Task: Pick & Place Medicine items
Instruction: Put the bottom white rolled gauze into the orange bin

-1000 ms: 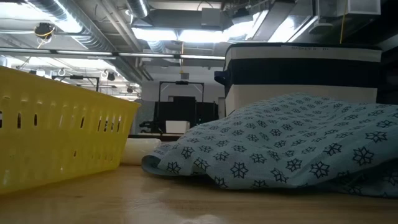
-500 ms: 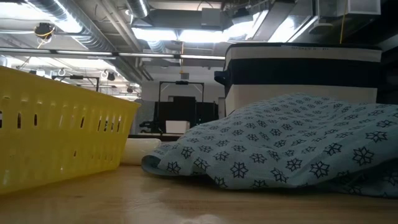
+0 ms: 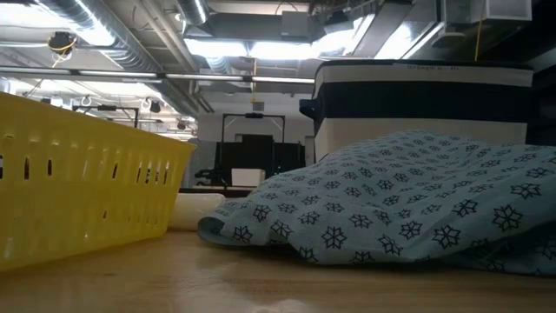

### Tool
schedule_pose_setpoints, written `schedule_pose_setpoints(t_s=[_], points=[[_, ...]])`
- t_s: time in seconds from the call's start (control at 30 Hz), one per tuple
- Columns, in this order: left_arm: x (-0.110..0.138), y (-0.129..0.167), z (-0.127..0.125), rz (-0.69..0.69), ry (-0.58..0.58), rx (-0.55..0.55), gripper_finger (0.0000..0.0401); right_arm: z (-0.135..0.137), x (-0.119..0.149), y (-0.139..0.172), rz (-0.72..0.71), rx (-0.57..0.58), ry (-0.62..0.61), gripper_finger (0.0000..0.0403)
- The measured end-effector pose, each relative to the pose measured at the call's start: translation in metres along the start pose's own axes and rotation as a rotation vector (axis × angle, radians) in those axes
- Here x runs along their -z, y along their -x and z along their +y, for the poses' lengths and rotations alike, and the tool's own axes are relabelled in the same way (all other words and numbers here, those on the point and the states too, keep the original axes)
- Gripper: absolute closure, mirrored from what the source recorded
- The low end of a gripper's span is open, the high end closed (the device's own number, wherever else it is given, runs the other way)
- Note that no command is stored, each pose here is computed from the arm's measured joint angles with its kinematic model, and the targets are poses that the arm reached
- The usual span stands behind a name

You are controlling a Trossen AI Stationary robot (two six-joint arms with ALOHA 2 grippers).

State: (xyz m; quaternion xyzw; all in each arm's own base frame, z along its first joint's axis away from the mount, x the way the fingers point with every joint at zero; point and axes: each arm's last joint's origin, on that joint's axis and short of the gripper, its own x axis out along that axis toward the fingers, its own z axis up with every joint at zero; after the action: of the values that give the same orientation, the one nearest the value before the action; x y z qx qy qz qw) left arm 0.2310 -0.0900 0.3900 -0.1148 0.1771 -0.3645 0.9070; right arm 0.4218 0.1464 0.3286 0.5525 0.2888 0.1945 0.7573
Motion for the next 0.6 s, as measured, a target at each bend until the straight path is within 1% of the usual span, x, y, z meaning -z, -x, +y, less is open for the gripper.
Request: schedule_pose_setpoints(t_s=[0.23, 0.6], points=[[0.0002, -0.0002, -0.0005, 0.006, 0.028, 0.023, 0.0217, 0.0, 0.0002, 0.0, -0.004, 0.002, 0.006, 0.0361], [0.0037, -0.007, 0.0039, 0.036, 0.057, 0.01, 0.0217, -0.0008, -0.0008, 0.0, -0.033, 0.014, 0.012, 0.0361]])
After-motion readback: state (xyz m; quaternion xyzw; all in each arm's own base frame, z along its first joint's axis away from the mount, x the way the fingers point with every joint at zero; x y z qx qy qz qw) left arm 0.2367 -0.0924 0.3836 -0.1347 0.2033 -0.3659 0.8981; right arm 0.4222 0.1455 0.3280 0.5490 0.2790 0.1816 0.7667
